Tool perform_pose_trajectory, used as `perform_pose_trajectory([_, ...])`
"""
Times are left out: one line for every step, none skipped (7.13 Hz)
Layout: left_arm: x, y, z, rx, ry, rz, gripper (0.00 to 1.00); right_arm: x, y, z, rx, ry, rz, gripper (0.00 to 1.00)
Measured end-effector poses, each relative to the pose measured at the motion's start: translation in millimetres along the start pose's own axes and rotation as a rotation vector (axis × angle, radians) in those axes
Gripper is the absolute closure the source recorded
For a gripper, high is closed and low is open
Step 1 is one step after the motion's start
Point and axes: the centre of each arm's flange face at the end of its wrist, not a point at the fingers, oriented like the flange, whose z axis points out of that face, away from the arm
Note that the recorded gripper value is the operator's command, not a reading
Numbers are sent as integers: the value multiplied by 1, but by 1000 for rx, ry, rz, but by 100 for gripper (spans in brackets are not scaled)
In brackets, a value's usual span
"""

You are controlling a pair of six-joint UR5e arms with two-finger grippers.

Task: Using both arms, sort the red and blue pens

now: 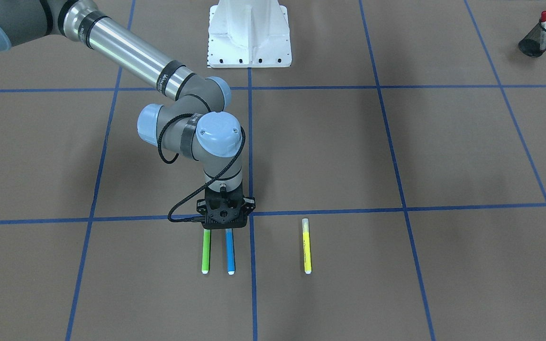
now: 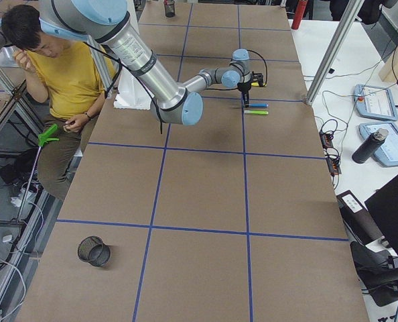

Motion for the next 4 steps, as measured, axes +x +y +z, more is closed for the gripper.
perform_pose_trajectory([0,0,0,0,0,0,0,0,0,1,0,1,-1,70])
perform_pose_trajectory([0,0,0,0,0,1,0,0,1,1,-1,1,-3,71])
perform_pose_trajectory([0,0,0,0,0,1,0,0,1,1,-1,1,-6,72])
perform_pose_trajectory([0,0,0,0,0,1,0,0,1,1,-1,2,-8,72])
